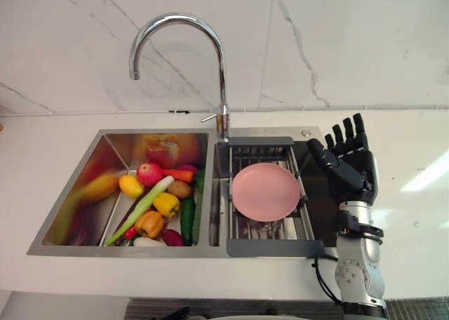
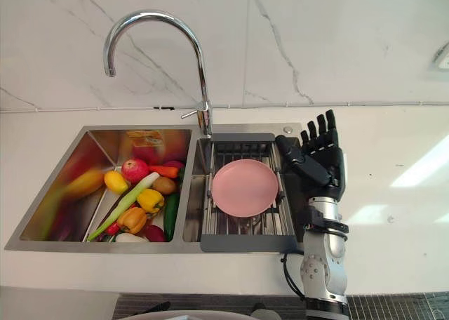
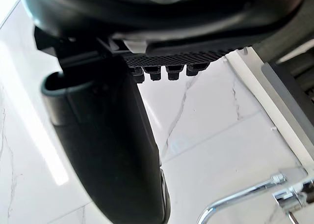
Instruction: Walk over to the sink, pick up the cup, carry it to the dishwasher, place the cup inside the dishwasher, then close the dishwasher door
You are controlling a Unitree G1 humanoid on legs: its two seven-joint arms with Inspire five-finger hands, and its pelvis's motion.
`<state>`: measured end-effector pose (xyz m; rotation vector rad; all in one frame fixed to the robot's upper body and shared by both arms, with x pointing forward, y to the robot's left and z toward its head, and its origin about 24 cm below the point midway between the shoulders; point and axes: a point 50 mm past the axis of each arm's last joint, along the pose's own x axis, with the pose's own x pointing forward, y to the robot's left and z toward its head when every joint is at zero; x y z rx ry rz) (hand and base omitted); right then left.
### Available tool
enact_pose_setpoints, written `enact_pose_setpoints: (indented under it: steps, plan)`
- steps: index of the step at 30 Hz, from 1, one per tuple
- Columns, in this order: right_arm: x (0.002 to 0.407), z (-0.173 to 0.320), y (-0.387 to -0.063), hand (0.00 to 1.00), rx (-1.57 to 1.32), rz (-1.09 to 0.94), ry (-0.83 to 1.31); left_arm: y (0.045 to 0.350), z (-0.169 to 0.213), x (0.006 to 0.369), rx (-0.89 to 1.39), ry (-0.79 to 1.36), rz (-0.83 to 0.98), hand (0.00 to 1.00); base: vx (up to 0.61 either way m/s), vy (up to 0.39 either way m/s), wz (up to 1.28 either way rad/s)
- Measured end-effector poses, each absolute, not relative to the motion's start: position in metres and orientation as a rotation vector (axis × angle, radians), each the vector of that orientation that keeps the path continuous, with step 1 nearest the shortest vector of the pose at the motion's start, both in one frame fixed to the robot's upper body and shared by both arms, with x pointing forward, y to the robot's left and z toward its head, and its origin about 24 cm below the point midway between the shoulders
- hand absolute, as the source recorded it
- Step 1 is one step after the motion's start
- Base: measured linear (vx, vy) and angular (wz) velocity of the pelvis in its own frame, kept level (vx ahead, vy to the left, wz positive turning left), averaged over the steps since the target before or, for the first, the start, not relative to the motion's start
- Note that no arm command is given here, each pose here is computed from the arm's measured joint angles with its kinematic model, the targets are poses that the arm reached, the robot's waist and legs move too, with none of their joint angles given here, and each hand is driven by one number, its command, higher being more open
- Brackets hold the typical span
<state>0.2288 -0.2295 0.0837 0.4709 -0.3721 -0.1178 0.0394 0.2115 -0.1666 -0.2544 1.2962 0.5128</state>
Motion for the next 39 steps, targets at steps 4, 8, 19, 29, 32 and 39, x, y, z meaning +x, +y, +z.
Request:
enact_pose_setpoints:
  steps: [4,8,19,29,32,39]
  plan:
    - [0.229,0.11,-0.251,1.0,0.238,-0.11,-0.427,0.213,-0.167,0.039,-0.241,1.302,0.513,1.0,0.04,-0.035,-0.47]
    - [0.225,0.141,-0.263,1.0,-0.006,0.011,-0.477,0.216,-0.167,0.038,-0.223,1.308,0.515,1.0,-0.02,-0.024,-0.61]
    - [0.209,0.11,-0.262,1.0,-0.319,0.358,-0.194,0.225,-0.167,0.032,-0.18,1.339,0.49,1.0,-0.11,-0.019,-0.3]
    - [0.212,0.089,-0.246,1.0,-0.503,0.378,-0.105,0.228,-0.166,0.029,-0.183,1.34,0.509,1.0,-0.02,-0.007,-0.01]
    - [0.213,0.083,-0.242,1.0,-0.5,0.332,-0.098,0.229,-0.166,0.028,-0.185,1.345,0.512,1.0,-0.02,-0.008,0.06]
    - [0.216,0.073,-0.238,1.0,-0.533,0.196,-0.092,0.229,-0.166,0.027,-0.191,1.344,0.519,1.0,0.0,-0.006,0.17]
